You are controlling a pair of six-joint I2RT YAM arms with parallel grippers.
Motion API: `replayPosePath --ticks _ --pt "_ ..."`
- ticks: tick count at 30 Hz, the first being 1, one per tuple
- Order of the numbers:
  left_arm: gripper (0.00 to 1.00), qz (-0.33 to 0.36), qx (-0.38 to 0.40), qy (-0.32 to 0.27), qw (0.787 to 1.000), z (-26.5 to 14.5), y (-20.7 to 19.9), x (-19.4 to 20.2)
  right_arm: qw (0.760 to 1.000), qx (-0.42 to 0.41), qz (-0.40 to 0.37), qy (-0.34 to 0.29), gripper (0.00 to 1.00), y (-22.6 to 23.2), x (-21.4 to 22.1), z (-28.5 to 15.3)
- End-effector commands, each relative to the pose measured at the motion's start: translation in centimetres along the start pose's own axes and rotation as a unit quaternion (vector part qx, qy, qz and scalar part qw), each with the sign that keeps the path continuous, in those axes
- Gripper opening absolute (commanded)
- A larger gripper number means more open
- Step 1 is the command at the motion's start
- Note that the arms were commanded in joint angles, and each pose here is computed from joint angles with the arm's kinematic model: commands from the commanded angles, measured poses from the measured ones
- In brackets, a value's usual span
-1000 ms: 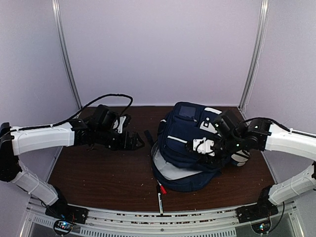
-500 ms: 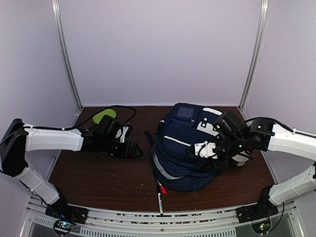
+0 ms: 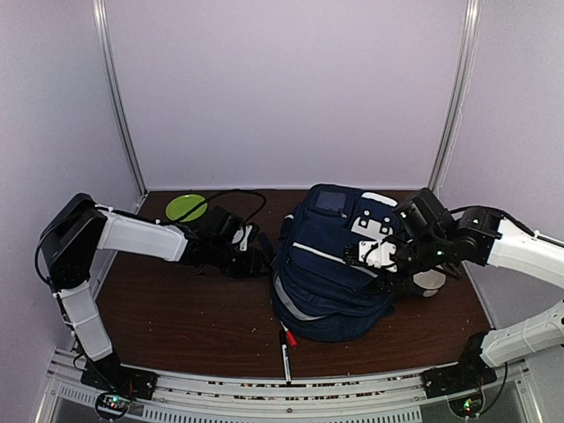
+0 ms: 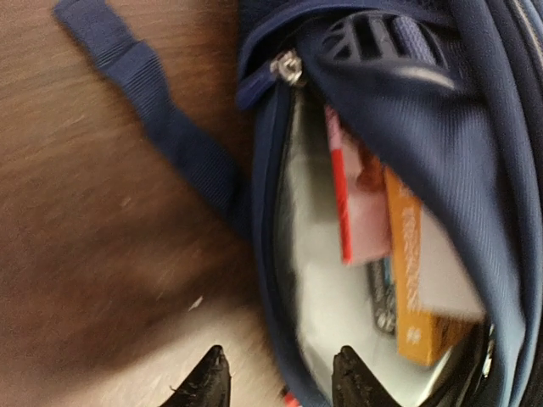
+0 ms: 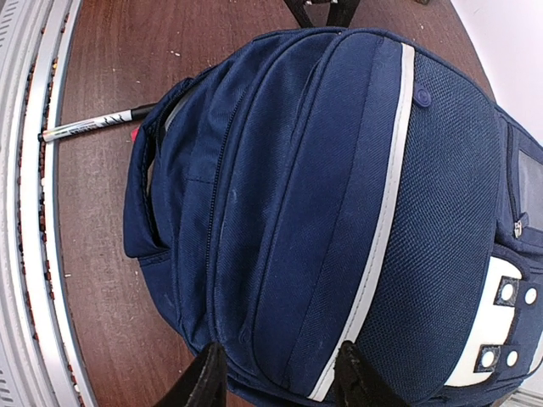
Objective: Pack the student bag
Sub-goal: Adjust the student bag at the center of the board.
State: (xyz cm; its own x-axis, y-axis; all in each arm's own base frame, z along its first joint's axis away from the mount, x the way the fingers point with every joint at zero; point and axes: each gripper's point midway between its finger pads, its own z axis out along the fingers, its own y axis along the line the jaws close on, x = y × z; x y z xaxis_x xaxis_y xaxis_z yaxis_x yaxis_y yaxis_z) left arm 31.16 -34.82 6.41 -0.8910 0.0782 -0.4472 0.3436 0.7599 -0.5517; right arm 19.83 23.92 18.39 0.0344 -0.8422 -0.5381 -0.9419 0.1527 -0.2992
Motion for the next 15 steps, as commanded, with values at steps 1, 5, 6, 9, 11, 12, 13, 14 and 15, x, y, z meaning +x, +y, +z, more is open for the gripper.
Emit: replayPosePath --ticks 1,5,6,9,11,12,13,14,15 --pt "0.42 0.000 0.051 -0.020 0.998 1.2 -3.5 -2.3 1.000 0.005 0.010 -0.013 0.44 -0.3 -0.4 -0.3" --pt "0.04 0.006 0.067 -0.016 0.998 2.0 -4.9 -2.4 1.000 0.009 0.014 -0.013 0.44 -0.7 -0.6 -0.1" --pt "0.00 0.010 0.071 -0.014 0.997 2.1 -5.4 -2.4 1.000 0.016 0.017 -0.011 0.44 -1.1 -0.6 0.0" --pt "0.00 0.024 0.086 -0.009 0.996 2.0 -6.9 -1.9 0.998 0.026 0.048 -0.011 0.43 -2.3 -0.5 0.1" --pt "0.00 0.034 0.092 -0.009 0.995 1.7 -7.7 -1.6 0.996 0.022 0.082 -0.019 0.42 -3.5 -0.3 -0.4" --pt "0.00 0.040 0.097 -0.010 0.994 1.4 -8.2 -1.5 0.995 0.023 0.097 -0.018 0.42 -4.2 0.0 -0.7" --pt "0.00 0.045 0.100 -0.010 0.994 1.1 -8.6 -1.3 0.994 0.029 0.106 -0.015 0.43 -4.8 0.6 -1.1" --pt "0.00 0.051 0.103 -0.009 0.993 0.9 -8.9 -1.0 0.993 0.043 0.113 -0.007 0.45 -5.4 1.3 -1.4" --pt "0.00 0.055 0.105 -0.008 0.993 0.6 -9.1 -0.8 0.991 0.066 0.119 0.004 0.49 -6.2 2.2 -1.7"
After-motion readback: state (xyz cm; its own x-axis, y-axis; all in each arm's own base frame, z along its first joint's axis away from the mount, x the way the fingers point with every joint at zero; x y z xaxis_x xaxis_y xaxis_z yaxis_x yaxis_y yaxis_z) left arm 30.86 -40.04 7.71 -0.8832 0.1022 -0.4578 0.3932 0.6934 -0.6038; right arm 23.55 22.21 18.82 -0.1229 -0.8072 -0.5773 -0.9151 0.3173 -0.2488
